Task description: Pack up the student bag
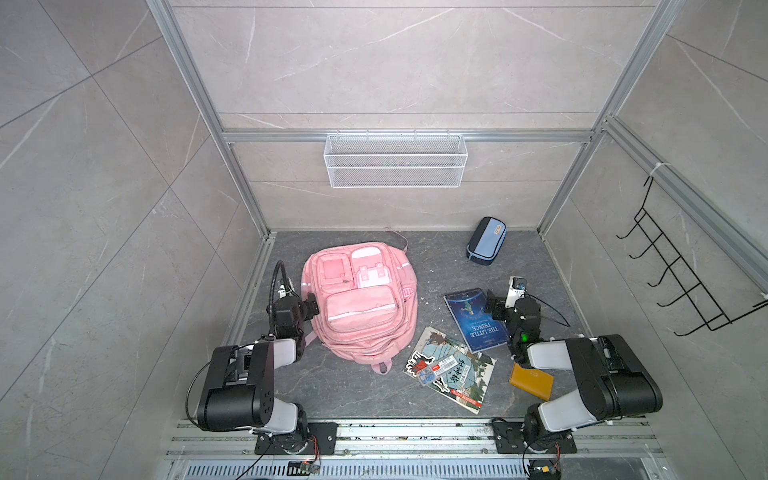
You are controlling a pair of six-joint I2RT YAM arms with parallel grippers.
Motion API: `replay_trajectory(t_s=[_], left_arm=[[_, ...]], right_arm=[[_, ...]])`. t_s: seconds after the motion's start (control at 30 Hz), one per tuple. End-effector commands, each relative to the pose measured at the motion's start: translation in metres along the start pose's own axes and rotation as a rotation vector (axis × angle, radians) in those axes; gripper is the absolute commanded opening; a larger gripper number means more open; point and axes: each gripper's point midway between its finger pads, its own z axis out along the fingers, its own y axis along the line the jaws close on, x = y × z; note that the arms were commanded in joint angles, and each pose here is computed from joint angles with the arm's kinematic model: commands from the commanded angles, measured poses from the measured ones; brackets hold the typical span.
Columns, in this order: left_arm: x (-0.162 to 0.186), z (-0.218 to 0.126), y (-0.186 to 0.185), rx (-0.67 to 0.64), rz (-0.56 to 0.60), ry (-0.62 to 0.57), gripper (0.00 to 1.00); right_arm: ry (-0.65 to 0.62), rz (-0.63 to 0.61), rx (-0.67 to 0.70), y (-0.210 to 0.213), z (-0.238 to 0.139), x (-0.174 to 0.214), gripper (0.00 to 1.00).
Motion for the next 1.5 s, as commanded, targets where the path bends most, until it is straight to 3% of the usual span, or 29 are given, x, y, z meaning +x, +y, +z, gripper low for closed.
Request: replay_trajectory(t_s=[0.0,0.33,0.4,0.6,0.7,0.8,0.9,1.07,1.27,1.37,1.47], left_arm=[[-0.009,0.001,-0.001,0.006,0.020,-0.031,1.00],[-0.017,-0.004,0.003,-0.025,0.014,-0.004,1.00],[-0.021,-0.011,0.008,-0.058,-0.020,0.083,1.00],[-0.043,-0.049,-0.024,0.131,-0.102,0.202,1.00],[-0.050,-0.076,-0.031,0.149,-0.188,0.341,1.00],[-0.046,-0.101,-0.061,0.280,-0.214,0.507,1.00],[-0.031,-0.125,-0.100,0.406,-0.162,0.638,1.00],[-0.011,-0.162,-0.157,0.500,-0.012,0.698,1.00],[-0.001,-0.180,-0.191,0.505,0.053,0.740,1.00],[-0.002,-0.183,-0.204,0.499,0.082,0.750,1.00],[-0.004,-0.188,-0.216,0.462,0.115,0.787,1.00]], right_arm=[[0.003,0.009,0.017,-0.003,0.001,0.000,1.00],[0.000,-0.008,0.001,0.000,-0.004,-0.013,1.00],[0.038,-0.005,0.008,-0.001,-0.010,-0.024,1.00],[0.255,0.168,0.056,-0.004,-0.027,-0.053,1.00],[0.376,0.271,0.093,0.000,-0.036,-0.062,0.99],[0.439,0.343,0.059,0.018,-0.042,-0.069,0.99],[0.443,0.341,0.010,0.044,-0.047,-0.083,0.99],[0.486,0.193,-0.078,0.093,-0.053,-0.098,0.99],[0.534,0.095,-0.164,0.124,-0.059,-0.100,0.99],[0.580,0.056,-0.331,0.153,-0.064,-0.099,0.99],[0.584,0.071,-0.409,0.166,-0.067,-0.103,0.99]])
